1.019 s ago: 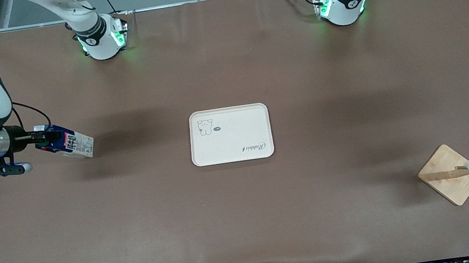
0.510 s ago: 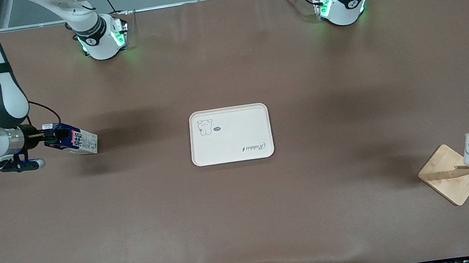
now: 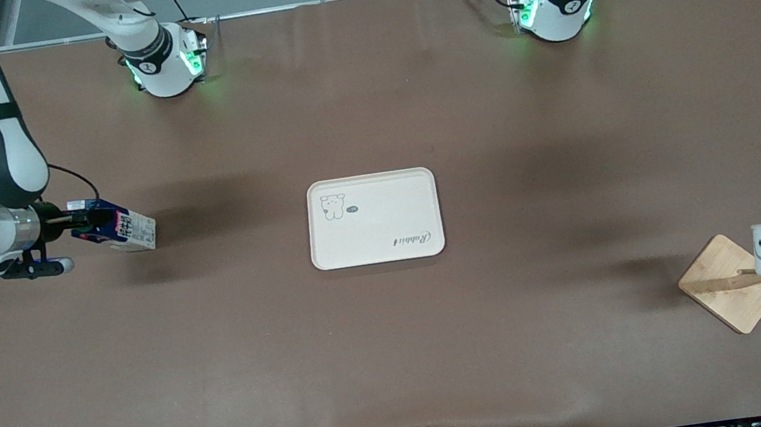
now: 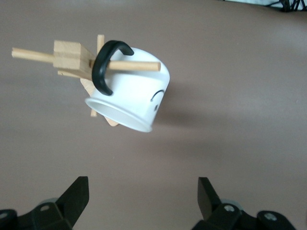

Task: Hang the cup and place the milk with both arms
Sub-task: 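Hang the mug handle on the stand peg while the right gripper lowers milk, then open both grippers and withdraw them from the mug and milk carton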

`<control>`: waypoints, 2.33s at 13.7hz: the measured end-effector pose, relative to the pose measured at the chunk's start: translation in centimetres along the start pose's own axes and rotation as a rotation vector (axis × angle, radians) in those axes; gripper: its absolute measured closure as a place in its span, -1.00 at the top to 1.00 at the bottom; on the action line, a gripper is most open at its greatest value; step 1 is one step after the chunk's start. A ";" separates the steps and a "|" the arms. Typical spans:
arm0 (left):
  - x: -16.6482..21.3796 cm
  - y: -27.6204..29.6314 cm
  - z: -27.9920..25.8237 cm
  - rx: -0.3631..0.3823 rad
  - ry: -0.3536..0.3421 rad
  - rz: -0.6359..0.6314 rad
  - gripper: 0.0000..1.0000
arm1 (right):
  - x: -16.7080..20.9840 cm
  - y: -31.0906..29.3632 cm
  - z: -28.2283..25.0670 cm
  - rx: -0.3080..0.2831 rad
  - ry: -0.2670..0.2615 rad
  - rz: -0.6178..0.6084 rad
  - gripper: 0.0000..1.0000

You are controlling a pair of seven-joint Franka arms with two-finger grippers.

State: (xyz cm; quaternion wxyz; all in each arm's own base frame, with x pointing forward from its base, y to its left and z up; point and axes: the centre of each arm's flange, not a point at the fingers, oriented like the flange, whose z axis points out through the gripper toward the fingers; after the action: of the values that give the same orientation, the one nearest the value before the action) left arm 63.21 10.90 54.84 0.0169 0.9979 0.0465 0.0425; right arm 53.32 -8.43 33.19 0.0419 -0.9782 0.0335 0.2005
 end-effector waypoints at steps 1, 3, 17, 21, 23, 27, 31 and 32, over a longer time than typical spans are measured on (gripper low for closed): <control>-0.3 0.3 -0.3 0.010 -0.008 0.006 1.00 | 0.0 0.0 -0.4 0.000 0.001 0.000 1.00; -0.7 0.2 -0.7 0.064 -0.025 0.020 1.00 | -0.1 -0.1 -1.0 -0.001 0.007 -0.001 1.00; -1.3 2.0 -4.3 0.116 -0.008 0.057 1.00 | -4.6 -7.3 -26.4 -0.043 0.308 -0.119 1.00; -2.2 4.9 -5.0 0.124 -0.035 0.080 1.00 | -7.6 -9.1 -30.8 -0.053 0.349 -0.148 1.00; -2.4 5.6 -5.1 0.108 -0.036 0.070 1.00 | -8.7 -9.4 -31.0 -0.052 0.320 -0.145 1.00; -3.7 7.6 -6.1 0.115 -0.028 0.056 1.00 | -14.2 -11.4 -31.1 -0.058 0.287 -0.135 1.00; -6.2 11.6 -6.4 0.115 -0.015 0.041 1.00 | -16.2 -11.5 -29.4 -0.058 0.290 -0.106 1.00; -7.0 12.1 -6.4 0.108 -0.004 0.047 1.00 | -15.9 -11.5 -28.9 -0.057 0.285 -0.104 1.00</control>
State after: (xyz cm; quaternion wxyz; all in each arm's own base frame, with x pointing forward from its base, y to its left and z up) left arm 56.79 -1.61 61.10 -0.0377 0.9982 0.0253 0.0383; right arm 50.96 0.97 66.69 0.0192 -0.9980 -0.0172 0.0580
